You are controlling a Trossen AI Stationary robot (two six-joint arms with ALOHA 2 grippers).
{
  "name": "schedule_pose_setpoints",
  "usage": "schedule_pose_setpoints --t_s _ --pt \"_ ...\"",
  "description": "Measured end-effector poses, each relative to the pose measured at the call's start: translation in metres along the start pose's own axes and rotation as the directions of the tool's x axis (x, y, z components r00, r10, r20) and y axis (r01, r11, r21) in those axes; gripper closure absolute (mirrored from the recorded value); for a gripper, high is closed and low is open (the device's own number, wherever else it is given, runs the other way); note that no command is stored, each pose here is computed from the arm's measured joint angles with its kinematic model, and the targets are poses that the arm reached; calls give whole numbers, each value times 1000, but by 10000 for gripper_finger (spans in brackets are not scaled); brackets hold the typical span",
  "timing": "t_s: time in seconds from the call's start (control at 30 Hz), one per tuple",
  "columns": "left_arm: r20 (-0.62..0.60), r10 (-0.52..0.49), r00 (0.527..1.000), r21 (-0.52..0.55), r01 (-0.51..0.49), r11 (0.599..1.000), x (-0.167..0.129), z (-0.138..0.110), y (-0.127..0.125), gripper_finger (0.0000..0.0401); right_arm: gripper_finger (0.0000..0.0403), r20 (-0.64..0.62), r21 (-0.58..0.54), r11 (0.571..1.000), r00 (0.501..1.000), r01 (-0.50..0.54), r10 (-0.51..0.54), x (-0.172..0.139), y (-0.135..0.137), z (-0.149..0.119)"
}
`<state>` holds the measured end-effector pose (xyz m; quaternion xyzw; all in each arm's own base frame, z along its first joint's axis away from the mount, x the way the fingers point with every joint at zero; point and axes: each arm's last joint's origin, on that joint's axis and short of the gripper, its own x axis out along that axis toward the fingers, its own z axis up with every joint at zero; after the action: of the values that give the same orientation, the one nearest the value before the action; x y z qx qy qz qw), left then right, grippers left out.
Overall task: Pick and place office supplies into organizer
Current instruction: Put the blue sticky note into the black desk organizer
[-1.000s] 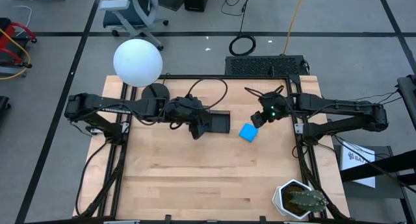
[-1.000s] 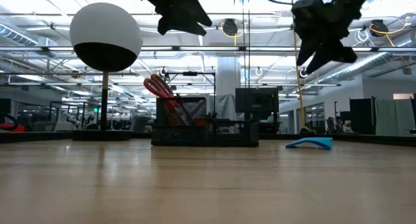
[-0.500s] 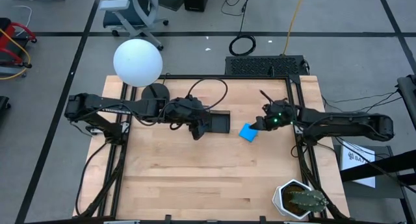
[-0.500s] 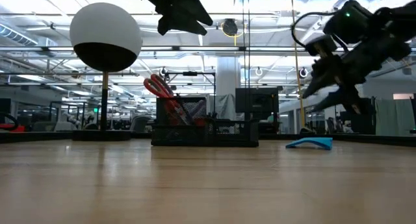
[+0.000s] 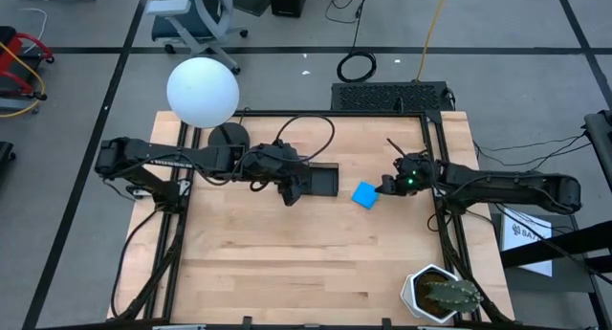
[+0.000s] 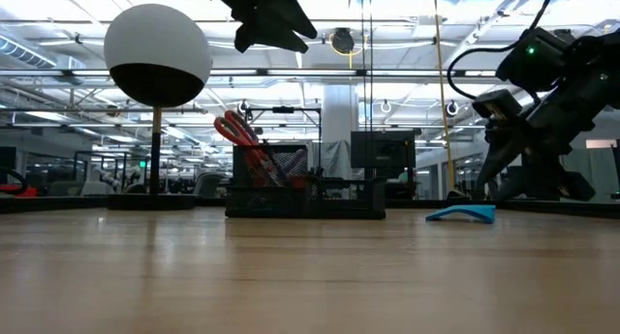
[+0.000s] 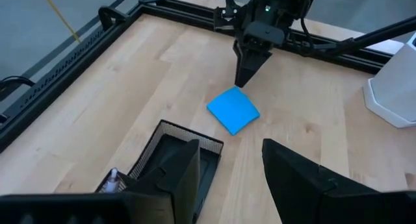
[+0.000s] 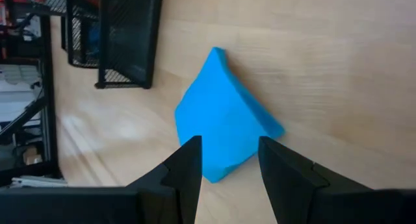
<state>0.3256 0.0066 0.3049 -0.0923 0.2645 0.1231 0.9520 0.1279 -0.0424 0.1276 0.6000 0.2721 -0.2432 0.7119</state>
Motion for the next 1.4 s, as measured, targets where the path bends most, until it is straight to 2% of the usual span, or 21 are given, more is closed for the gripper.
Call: schedule_pose_setpoints --t_s 0.5,0.8,1.1,1.2,1.33,1.4 --pt "0 0 1000 -20 0 1000 0 0 0 229 261 71 -20 997 994 81 -79 -1 -7 5" --pt "0 0 1000 -21 0 1000 0 0 0 229 261 47 -43 993 993 113 -111 5 -9 4" --pt "0 1 1000 -21 -1 1000 0 0 0 229 265 7 -62 995 997 76 -76 21 -4 4" --pt "0 1 1000 -21 -1 1000 0 0 0 229 293 1 -52 995 996 84 -84 26 -5 5" --pt "0 1 1000 -22 -1 1000 0 0 0 229 377 0 -62 994 996 86 -86 30 -6 6" --pt "0 1 1000 -24 -1 1000 0 0 0 229 393 15 -80 994 997 75 -74 31 -4 7"
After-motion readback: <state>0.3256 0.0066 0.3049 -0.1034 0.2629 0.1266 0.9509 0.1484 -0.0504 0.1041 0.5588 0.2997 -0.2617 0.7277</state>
